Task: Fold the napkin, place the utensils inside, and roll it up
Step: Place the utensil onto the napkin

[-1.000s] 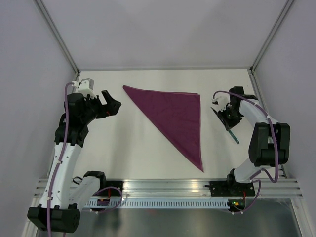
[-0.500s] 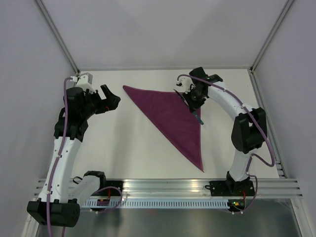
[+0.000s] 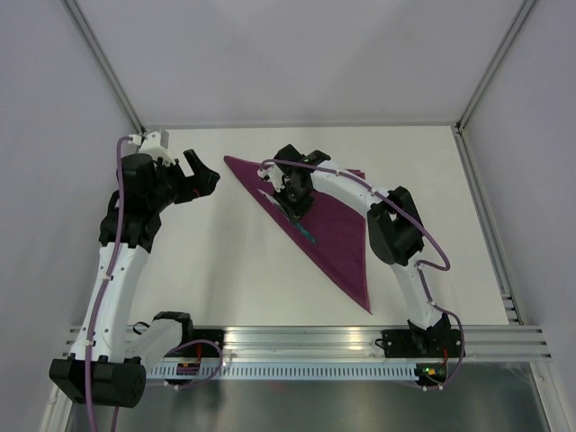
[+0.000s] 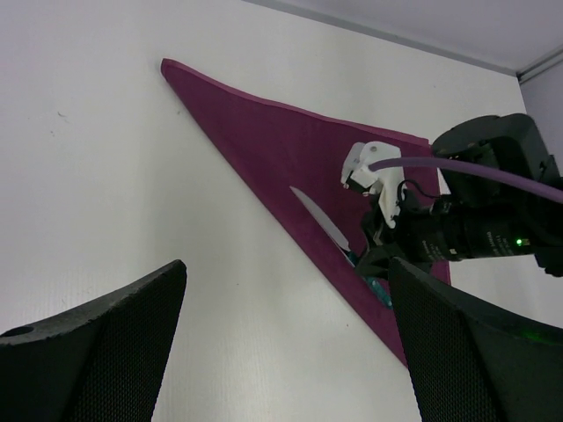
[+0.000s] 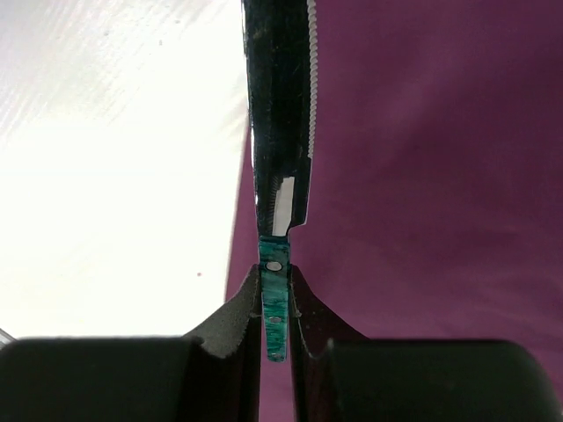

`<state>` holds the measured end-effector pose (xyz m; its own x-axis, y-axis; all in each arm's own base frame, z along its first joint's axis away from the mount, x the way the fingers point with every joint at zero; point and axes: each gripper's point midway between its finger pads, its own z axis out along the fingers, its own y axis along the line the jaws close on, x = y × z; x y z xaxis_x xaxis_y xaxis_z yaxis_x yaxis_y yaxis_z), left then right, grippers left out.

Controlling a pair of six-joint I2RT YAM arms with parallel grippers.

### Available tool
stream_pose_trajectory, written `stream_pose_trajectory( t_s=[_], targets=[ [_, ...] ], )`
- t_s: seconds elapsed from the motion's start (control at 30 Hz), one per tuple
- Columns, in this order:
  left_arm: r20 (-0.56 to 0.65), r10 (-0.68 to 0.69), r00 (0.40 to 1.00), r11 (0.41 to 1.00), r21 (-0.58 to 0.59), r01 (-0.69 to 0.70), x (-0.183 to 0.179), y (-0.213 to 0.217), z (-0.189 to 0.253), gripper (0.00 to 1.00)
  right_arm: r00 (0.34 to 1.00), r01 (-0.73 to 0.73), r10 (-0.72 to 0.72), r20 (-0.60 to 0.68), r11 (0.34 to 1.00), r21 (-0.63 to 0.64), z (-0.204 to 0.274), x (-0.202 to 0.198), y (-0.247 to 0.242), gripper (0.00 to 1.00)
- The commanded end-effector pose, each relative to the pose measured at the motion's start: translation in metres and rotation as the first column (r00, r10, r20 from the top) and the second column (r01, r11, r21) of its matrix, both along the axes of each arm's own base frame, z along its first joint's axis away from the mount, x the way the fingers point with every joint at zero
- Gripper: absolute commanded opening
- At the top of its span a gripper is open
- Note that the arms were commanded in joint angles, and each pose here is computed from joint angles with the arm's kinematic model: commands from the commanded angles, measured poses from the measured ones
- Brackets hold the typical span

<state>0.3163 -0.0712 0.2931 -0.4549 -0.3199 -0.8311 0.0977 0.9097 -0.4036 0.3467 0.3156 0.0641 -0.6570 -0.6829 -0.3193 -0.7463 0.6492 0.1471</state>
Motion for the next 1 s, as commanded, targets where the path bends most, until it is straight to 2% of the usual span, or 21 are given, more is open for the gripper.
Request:
stream_pose_trajectory(
  t_s=[0.0, 0.17, 0.67, 0.97],
  targets=[
    [0.005, 0.034, 0.999, 0.999, -0.042, -0.034, 0.001, 0.001, 0.012, 1.00, 0.998, 0.053, -0.053, -0.014, 0.999, -0.002, 0.001, -0.001, 0.009, 0.01],
    [-0.006, 0.035, 0.999, 0.999, -0.041, -0.036, 0.002, 0.001, 0.008, 1.00, 0.996, 0.064, -0.065, -0.064, 0.998, -0.015, -0.016, -0.007, 0.011, 0.01],
    [-0.008, 0.029, 1.000, 0.999, -0.029, -0.029, 0.002, 0.001, 0.006, 1.00, 0.990, 0.095, -0.102, -0.101, 0.993, -0.063, -0.046, -0.008, 0.009, 0.01],
    [-0.022, 0.029, 0.999, 0.999, -0.022, -0.029, 0.005, 0.002, 0.000, 1.00, 0.985, 0.148, -0.152, -0.085, 0.988, -0.053, -0.035, 0.000, 0.011, 0.00]
  ],
)
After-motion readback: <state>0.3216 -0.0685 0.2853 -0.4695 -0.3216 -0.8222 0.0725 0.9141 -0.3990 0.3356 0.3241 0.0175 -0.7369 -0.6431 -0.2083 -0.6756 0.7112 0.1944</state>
